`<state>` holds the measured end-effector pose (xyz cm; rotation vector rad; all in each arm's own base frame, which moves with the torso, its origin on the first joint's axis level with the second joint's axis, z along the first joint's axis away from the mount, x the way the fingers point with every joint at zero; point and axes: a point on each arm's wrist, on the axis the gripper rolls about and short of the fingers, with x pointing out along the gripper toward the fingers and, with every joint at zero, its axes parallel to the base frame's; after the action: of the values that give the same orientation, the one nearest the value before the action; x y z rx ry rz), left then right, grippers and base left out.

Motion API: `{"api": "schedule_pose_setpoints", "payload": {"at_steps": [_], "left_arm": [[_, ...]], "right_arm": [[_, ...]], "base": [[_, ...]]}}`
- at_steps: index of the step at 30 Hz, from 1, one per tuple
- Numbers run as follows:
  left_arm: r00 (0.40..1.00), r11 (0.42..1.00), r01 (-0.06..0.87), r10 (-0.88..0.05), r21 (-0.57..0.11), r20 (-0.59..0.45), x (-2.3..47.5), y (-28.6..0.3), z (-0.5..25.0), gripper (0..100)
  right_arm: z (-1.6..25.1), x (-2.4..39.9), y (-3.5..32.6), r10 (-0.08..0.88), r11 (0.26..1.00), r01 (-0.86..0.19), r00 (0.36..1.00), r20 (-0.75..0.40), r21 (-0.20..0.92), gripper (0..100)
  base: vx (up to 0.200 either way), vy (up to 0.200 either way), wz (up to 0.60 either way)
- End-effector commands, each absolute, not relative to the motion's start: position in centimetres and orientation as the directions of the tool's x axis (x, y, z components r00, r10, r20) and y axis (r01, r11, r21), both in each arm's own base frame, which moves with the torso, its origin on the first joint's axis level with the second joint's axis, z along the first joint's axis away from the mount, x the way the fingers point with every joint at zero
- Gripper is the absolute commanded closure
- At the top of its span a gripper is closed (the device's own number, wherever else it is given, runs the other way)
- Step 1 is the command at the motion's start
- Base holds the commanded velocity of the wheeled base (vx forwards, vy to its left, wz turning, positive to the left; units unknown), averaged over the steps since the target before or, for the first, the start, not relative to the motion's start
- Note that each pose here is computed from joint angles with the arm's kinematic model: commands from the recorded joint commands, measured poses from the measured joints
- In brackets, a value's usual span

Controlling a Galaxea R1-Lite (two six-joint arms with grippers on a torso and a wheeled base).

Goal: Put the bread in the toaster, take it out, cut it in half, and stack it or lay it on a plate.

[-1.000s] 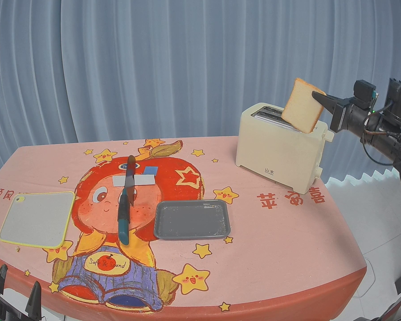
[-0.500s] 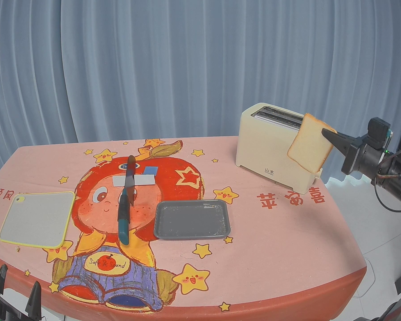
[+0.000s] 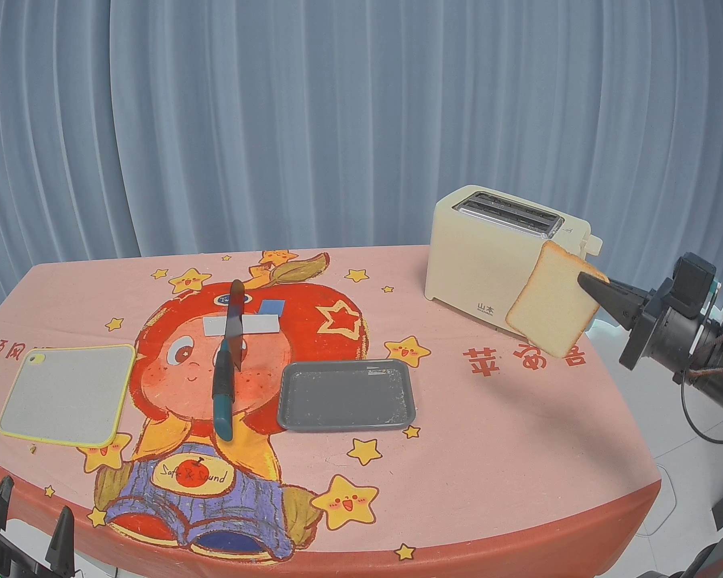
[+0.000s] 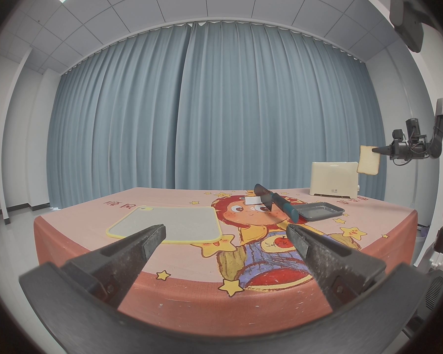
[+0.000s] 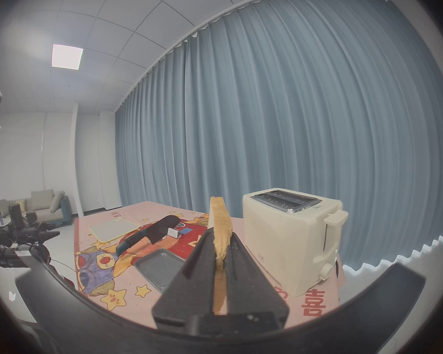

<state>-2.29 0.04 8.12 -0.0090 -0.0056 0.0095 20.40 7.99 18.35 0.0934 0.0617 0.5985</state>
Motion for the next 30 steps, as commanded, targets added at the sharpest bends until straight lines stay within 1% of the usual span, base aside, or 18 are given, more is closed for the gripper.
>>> {"api": "schedule_pose_setpoints", "payload": {"at_steps": [1,4,6,8,15,18,25,30], "left_arm": [[1.0,1.0,-0.011,0.011,-0.009,-0.012,-2.2,0.0,7.6,0],[1.0,1.0,-0.009,0.009,-0.009,-0.012,-2.2,0.0,7.6,0],[1.0,1.0,-0.009,0.009,-0.009,-0.012,-2.2,0.0,7.6,0],[1.0,1.0,-0.009,0.009,-0.009,-0.012,-2.2,0.0,7.6,0],[1.0,1.0,-0.009,0.009,-0.009,-0.012,-2.2,0.0,7.6,0],[1.0,1.0,-0.009,0.009,-0.009,-0.012,-2.2,0.0,7.6,0],[1.0,1.0,-0.009,0.009,-0.009,-0.012,-2.2,0.0,7.6,0],[1.0,1.0,-0.009,0.009,-0.009,-0.012,-2.2,0.0,7.6,0]], "right_arm": [[17.7,19.6,8.4,0.589,0.805,-0.583,0.807,-0.04,0.108,100],[17.7,19.4,8.2,0.587,0.807,-0.58,0.809,-0.04,0.108,100],[16.4,18.7,7.6,0.573,0.818,-0.564,0.815,-0.088,0.11,100],[16.0,18.0,7.0,0.561,0.827,-0.551,0.821,-0.102,0.112,100],[17.8,17.1,6.5,0.549,0.832,-0.545,0.836,-0.019,0.101,100],[17.8,17.0,5.8,0.522,0.85,-0.518,0.853,-0.019,0.089,100],[17.6,17.0,5.7,0.519,0.852,-0.516,0.854,-0.025,0.086,100],[16.9,16.9,4.8,0.475,0.88,-0.475,0.878,-0.05,0.021,100]], "base": [[0.0,0.0,0.0],[0.0,0.0,0.0],[0.0,0.0,0.0],[0.0,0.0,0.0],[0.0,0.0,0.0],[0.0,0.0,0.0],[0.0,0.0,0.0],[0.0,0.0,0.0]]}}
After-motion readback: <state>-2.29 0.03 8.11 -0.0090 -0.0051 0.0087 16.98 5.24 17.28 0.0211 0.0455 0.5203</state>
